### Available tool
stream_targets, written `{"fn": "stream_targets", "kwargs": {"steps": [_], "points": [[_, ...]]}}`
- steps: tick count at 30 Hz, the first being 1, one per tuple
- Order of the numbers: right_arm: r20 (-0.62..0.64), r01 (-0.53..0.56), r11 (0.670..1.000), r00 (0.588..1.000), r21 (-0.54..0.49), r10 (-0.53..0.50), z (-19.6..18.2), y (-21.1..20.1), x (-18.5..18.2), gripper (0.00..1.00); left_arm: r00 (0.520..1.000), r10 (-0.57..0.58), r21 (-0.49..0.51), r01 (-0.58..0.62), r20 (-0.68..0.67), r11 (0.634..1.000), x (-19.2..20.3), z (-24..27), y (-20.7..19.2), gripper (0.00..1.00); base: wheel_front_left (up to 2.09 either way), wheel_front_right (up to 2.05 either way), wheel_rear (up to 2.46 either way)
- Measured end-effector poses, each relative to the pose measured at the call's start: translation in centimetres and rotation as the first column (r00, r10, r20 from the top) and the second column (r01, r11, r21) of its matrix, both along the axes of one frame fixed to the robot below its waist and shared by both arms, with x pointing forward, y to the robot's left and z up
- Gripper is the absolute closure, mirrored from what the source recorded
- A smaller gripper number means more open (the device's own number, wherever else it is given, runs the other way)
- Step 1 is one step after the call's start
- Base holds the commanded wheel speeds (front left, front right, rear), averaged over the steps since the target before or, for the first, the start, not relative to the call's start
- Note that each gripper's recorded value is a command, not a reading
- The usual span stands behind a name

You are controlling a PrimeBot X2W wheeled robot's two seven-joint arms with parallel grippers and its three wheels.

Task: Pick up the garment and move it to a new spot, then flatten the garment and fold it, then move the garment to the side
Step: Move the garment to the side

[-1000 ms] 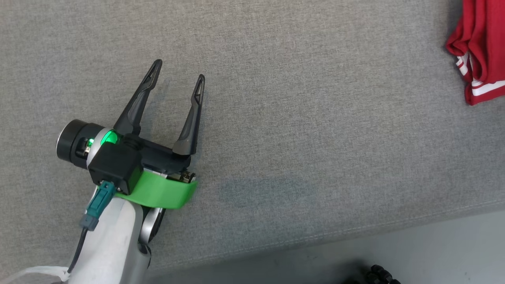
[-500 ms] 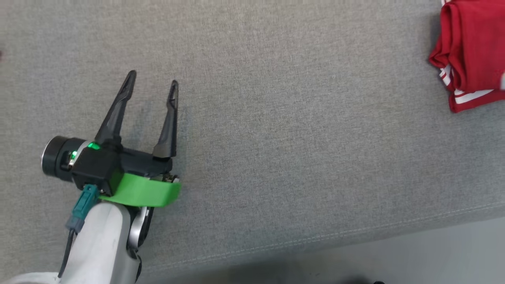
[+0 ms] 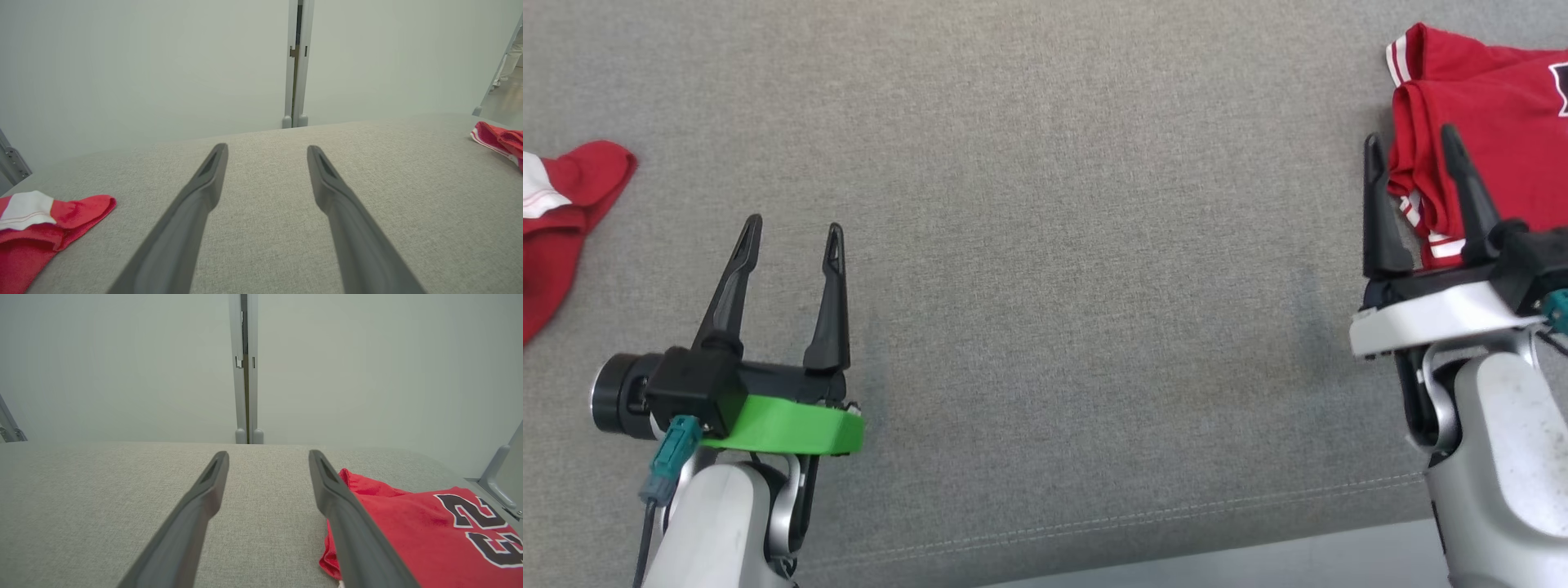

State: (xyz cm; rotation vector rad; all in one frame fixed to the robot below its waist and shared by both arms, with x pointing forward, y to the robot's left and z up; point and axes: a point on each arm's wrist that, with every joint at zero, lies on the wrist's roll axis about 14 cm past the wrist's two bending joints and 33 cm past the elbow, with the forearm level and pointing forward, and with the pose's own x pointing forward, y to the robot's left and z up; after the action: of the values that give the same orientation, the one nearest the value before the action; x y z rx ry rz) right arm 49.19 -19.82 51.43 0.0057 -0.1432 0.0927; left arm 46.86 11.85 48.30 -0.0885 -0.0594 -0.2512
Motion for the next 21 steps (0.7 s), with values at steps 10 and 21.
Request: {"fn": "stream_targets", "kwargs": {"steps": [10, 21], "points": [[-0.029, -0.038, 0.999, 0.999, 0.032, 0.039, -0.3, 2.7, -5.0, 0.0, 0.998, 0.065, 0.009, -0.065, -0.016, 0.998, -3.8, 0.8, 2.1, 0.0, 0.0, 0.0, 0.0], [-0.032, -0.029, 0.999, 0.999, 0.046, 0.031, 0.1, 3.3, -10.5, 0.0, 0.994, 0.108, 0.004, -0.107, -0.024, 0.994, -8.3, 1.4, 3.2, 0.0, 0.0, 0.0, 0.0]]}}
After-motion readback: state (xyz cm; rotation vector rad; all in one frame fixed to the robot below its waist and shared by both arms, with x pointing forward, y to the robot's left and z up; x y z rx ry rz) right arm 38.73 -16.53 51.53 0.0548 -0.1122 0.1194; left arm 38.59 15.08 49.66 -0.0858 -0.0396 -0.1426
